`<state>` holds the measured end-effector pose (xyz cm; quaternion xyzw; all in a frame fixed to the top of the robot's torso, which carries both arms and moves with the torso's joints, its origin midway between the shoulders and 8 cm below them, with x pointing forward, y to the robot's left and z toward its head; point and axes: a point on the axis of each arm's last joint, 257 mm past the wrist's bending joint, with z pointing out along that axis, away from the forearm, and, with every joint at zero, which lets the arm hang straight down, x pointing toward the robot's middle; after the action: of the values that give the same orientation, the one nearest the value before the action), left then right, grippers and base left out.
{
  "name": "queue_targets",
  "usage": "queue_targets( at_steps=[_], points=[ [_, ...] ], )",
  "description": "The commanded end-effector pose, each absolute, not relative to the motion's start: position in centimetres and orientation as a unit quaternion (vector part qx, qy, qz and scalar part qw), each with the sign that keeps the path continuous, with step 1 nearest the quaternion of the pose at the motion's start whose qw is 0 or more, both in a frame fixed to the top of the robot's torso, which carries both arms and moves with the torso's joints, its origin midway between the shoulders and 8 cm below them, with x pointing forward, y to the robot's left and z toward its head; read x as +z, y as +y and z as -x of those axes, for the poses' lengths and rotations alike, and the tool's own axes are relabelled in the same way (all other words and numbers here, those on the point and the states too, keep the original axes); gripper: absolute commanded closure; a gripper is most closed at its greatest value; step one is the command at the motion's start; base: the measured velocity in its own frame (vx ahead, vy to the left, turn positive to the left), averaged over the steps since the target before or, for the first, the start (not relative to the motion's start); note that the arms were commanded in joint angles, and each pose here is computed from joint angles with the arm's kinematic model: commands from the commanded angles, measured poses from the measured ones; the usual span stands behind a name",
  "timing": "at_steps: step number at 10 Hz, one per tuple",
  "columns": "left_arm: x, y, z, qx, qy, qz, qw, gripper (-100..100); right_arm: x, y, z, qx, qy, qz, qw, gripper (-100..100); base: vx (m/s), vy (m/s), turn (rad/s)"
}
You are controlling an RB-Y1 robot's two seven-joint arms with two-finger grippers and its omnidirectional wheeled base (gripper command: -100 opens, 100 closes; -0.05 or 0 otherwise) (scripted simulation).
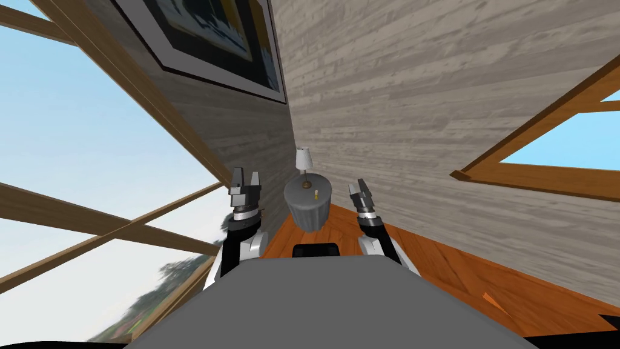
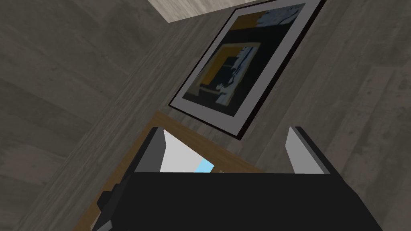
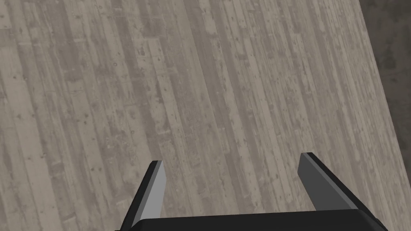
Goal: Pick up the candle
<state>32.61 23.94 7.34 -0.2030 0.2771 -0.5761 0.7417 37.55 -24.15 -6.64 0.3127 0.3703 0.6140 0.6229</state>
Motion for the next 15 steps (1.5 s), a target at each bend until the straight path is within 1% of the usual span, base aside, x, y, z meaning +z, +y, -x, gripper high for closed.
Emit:
queue_targets(
  at_steps=[1, 2, 6, 8, 9, 12, 15],
  points=[
    [7.3, 23.9, -32.6, -0.576, 0.277, 0.203, 0.742, 0, -8.7, -23.7, -38.8, 0.599, 0.409, -0.306, 0.617, -100, -0.052, 0.074, 0.152],
    [7.3, 23.9, -32.6, -0.576, 0.277, 0.203, 0.742, 0, -9.3, -23.8, -38.9, 0.596, 0.412, -0.309, 0.616, -100, -0.038, 0.056, 0.067],
    [7.3, 23.9, -32.6, -0.576, 0.277, 0.203, 0.742, 0, -16.6, -23.0, -41.5, 0.533, 0.527, -0.286, 0.597, -100, -0.067, 0.091, 0.193],
    [7.3, 23.9, -32.6, -0.576, 0.277, 0.203, 0.742, 0, -20.0, -23.5, -42.1, 0.505, 0.565, -0.285, 0.587, -100, -0.036, 0.072, 0.096],
    [7.3, 23.9, -32.6, -0.576, 0.277, 0.203, 0.742, 0, -21.8, -23.7, -42.5, 0.483, 0.593, -0.274, 0.583, -100, -0.039, 0.101, 0.279],
    [7.3, 23.9, -32.6, -0.576, 0.277, 0.203, 0.742, 0, -25.0, -24.6, -42.9, 0.451, 0.628, -0.27, 0.574, -100, -0.031, 0.066, 0.099],
    [7.3, 23.9, -32.6, -0.576, 0.277, 0.203, 0.742, 0, -29.2, -26.3, -43.4, 0.392, 0.684, -0.246, 0.564, -100, -0.026, 0.061, 0.139]
  ],
)
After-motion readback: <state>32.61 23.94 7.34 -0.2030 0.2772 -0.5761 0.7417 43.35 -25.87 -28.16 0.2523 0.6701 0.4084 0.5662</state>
